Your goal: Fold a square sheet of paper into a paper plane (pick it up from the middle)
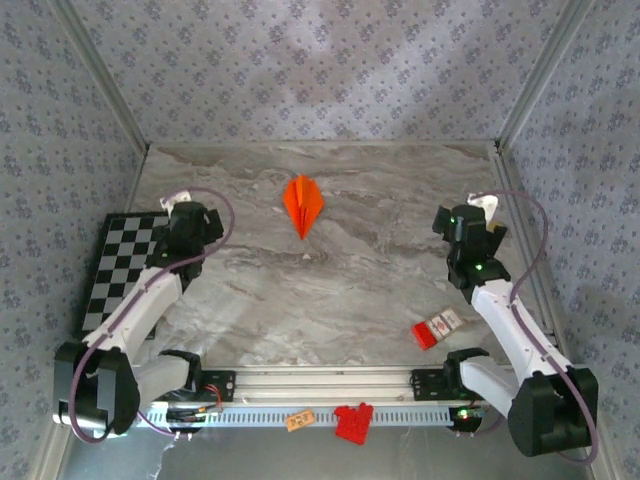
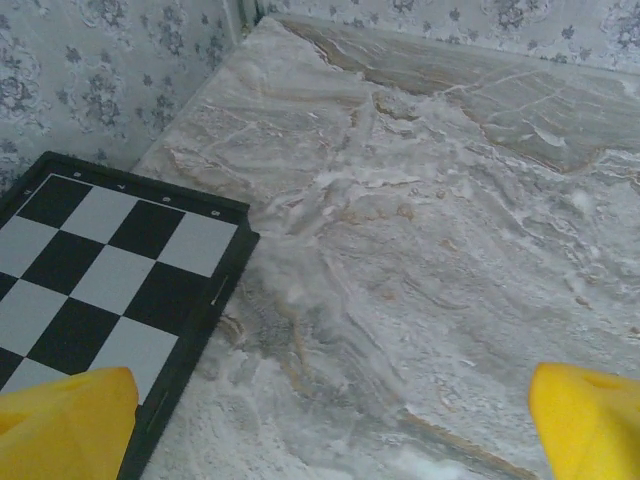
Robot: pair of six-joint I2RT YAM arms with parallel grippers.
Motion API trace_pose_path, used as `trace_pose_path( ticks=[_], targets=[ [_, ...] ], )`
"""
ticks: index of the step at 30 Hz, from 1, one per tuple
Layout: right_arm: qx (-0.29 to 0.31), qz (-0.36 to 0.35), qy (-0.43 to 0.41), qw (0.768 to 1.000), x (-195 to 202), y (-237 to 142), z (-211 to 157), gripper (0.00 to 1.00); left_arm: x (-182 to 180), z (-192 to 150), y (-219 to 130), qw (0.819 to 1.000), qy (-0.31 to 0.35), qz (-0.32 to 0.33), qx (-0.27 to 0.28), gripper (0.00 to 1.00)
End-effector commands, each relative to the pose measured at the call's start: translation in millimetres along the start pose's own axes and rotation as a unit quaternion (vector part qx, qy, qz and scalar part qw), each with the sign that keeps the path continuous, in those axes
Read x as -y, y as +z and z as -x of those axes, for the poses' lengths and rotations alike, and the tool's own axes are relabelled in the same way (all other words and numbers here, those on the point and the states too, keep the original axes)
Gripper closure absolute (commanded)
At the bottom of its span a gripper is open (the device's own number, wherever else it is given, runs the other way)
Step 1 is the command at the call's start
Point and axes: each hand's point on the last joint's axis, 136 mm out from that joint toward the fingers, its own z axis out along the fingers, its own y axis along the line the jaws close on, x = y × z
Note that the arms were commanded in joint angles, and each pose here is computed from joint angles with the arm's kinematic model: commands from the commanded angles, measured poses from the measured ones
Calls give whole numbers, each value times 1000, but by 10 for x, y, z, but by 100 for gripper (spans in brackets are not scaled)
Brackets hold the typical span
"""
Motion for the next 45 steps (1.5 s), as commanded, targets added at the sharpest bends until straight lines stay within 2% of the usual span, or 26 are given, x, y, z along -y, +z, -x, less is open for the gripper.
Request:
trace_pose_path(
  ticks=[1, 3, 6, 13, 17, 25, 30, 35, 40, 45],
  targets=[
    [11, -31, 23, 999, 229, 137, -107, 0, -41, 191, 9, 998, 0, -3, 65, 0],
    [17, -36, 24, 999, 298, 213, -241, 0, -155, 102, 83, 997, -1, 19, 69, 0],
    [34, -37, 5, 999, 331, 285, -407, 0, -217, -90, 181, 997, 2, 13, 74, 0],
    [26, 3, -35, 999, 158, 443, -634, 0, -290, -294, 251, 994, 17, -1, 106, 0],
    [44, 41, -47, 997, 11, 491, -665, 0, -200, -365, 309, 991, 36, -41, 120, 0],
    [78, 151, -89, 982, -353, 460, -649, 0, 75, -379, 364, 974, 46, -167, 143, 1],
    [78, 185, -79, 976, -443, 529, -700, 0, 200, -455, 469, 970, 65, -194, 129, 1],
    [69, 194, -84, 975, -509, 621, -770, 0, 214, -500, 602, 974, 65, -188, 112, 1],
    [62, 188, -87, 976, -539, 743, -842, 0, 226, -556, 732, 977, 66, -181, 89, 0],
    [25, 151, -82, 985, -477, 882, -825, 0, 249, -550, 822, 981, 76, -167, 65, 0]
  ],
)
